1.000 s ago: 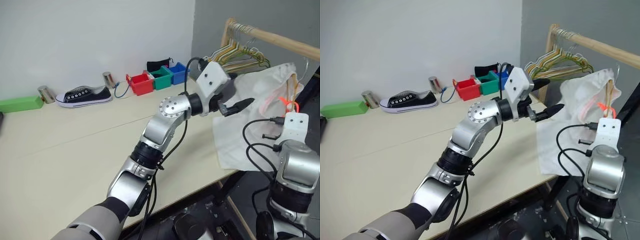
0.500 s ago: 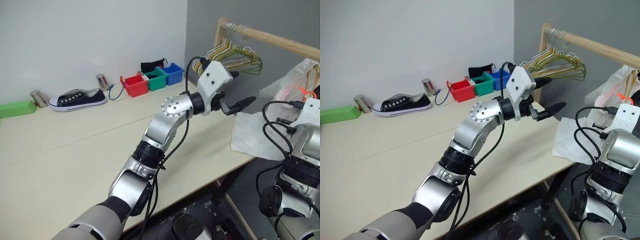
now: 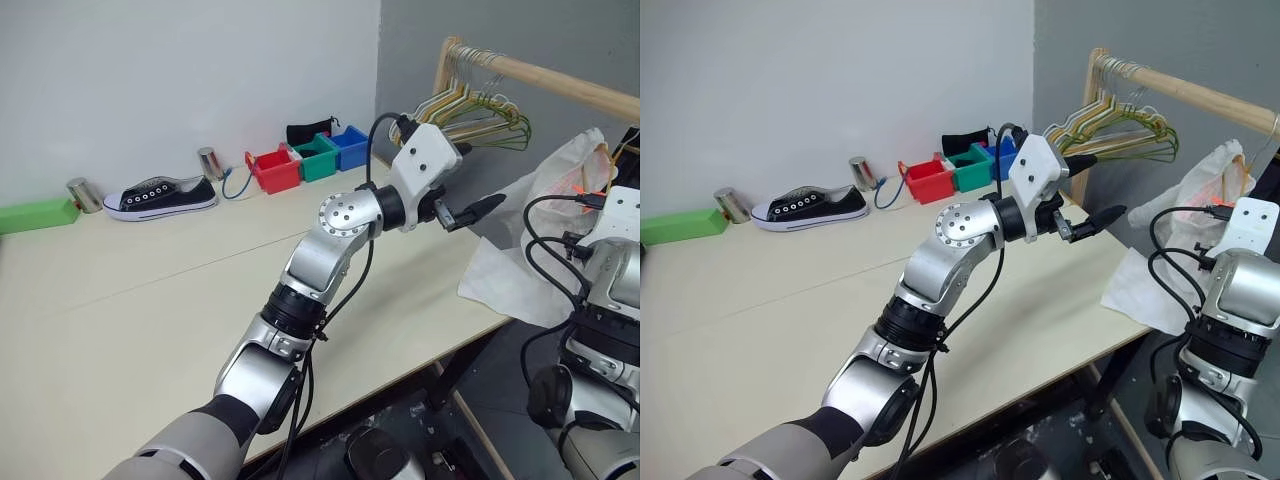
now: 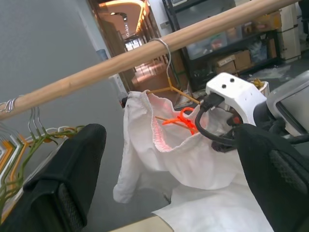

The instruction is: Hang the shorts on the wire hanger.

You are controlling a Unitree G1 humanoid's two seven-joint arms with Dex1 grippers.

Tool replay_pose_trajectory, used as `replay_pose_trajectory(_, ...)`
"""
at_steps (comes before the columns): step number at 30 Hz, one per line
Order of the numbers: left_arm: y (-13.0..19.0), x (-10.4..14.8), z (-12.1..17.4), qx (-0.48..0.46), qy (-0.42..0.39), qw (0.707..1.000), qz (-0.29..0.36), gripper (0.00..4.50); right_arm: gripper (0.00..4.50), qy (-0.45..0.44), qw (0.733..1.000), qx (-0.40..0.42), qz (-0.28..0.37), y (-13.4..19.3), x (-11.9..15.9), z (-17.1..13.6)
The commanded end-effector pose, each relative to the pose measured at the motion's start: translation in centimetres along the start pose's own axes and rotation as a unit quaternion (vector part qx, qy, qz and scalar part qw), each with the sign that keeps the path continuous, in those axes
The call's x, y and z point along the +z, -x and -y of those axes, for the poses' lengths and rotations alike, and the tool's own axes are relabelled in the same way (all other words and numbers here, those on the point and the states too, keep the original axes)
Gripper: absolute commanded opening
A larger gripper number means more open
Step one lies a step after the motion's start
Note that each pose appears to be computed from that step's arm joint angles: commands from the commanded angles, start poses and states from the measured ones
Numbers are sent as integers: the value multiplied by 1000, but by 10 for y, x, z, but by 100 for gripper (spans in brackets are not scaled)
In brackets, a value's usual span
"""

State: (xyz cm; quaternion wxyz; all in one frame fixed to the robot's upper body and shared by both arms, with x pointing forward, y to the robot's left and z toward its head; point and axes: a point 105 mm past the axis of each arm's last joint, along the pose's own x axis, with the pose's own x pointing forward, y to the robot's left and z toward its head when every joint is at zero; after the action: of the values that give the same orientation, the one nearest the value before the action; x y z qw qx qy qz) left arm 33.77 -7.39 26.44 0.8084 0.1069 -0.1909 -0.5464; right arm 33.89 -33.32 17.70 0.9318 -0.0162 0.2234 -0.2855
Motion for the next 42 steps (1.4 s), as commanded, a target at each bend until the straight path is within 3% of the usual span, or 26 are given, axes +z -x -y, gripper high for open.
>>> replay_pose_trajectory(1,2,14,-4,8,-19,1000,20,450,284,55,995,-19,76,20,24,-2)
replay_pose_trajectory(3,3,13,-5,11,-18,1000,20,450,341,83,992,-20,97,30,27,-7)
replay_pose_trajectory(9,7,8,-4,10,-8,1000,15,450,446,118,984,-29,127,57,27,-15)
replay_pose_trajectory(15,30,-3,-19,43,-1,999,-8,450,446,119,974,-15,193,95,46,-39)
replay_pose_trajectory(18,53,-13,-39,104,12,994,-30,450,446,148,952,45,263,111,59,-73)
replay_pose_trajectory(20,73,-25,-54,156,27,986,-51,450,446,154,945,108,268,113,52,-103)
replay_pose_trajectory(23,131,-52,-81,297,62,948,-91,450,446,160,924,239,253,107,24,-162)
replay_pose_trajectory(26,176,-69,-90,388,78,911,-121,450,446,168,914,247,276,97,16,-186)
replay_pose_trajectory(29,227,-90,-81,470,78,862,-172,450,446,119,918,282,254,86,-2,-210)
replay_pose_trajectory(32,255,-100,-64,507,82,834,-202,450,446,99,911,328,231,82,-18,-227)
replay_pose_trajectory(38,288,-114,-34,554,119,793,-223,450,446,79,917,346,181,68,-51,-229)
replay_pose_trajectory(42,294,-117,-30,558,126,789,-224,450,446,80,926,331,164,60,-65,-220)
